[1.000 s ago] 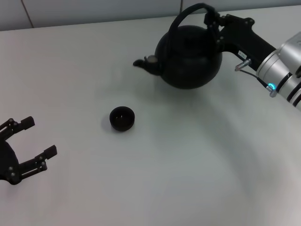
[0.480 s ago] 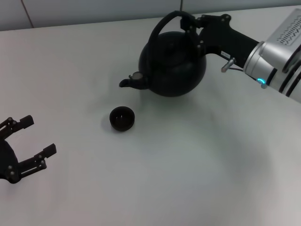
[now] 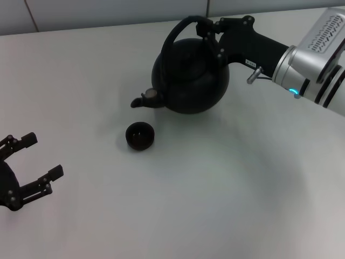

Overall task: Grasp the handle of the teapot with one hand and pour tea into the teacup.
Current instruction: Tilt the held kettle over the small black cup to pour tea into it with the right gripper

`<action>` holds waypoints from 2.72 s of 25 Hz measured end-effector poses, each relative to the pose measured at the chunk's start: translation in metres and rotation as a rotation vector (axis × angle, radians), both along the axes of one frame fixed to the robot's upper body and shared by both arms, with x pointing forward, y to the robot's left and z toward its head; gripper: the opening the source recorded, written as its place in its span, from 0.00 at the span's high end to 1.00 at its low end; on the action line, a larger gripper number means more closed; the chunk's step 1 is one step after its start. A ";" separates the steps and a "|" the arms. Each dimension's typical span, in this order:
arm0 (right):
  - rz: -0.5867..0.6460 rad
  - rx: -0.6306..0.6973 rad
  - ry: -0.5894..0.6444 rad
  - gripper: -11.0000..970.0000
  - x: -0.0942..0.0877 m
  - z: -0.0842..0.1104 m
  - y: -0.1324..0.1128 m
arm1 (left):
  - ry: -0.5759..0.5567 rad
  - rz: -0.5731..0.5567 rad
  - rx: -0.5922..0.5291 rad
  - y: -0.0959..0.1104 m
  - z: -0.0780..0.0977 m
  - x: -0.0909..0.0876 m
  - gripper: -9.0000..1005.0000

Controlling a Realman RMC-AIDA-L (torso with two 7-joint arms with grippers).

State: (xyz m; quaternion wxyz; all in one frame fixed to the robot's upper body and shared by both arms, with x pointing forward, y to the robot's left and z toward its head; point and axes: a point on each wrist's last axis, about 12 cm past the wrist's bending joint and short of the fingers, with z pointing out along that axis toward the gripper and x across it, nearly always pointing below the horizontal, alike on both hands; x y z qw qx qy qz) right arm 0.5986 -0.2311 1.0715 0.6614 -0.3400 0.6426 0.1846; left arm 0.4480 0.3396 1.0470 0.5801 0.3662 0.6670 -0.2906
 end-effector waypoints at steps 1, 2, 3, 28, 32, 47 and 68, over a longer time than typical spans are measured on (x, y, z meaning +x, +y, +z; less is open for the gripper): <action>0.005 -0.009 -0.004 0.90 0.000 0.000 0.000 | 0.000 0.000 0.000 0.000 0.000 0.000 0.14; 0.009 -0.015 -0.009 0.90 0.000 0.001 0.000 | 0.000 0.000 0.000 0.000 0.000 0.000 0.14; 0.017 -0.026 -0.031 0.90 0.000 0.003 -0.001 | -0.001 0.000 -0.001 0.000 0.000 0.000 0.14; 0.130 -0.240 -0.221 0.90 0.006 0.014 0.004 | -0.009 0.005 -0.006 -0.001 0.002 0.003 0.14; 0.136 -0.258 -0.239 0.90 0.007 0.015 0.005 | -0.010 0.004 -0.007 -0.001 0.002 0.004 0.14; 0.166 -0.317 -0.290 0.90 0.011 0.020 0.008 | -0.015 0.009 -0.017 -0.002 0.003 0.007 0.14; 0.203 -0.369 -0.343 0.90 0.013 0.023 0.014 | -0.018 0.008 -0.019 -0.003 0.004 0.008 0.14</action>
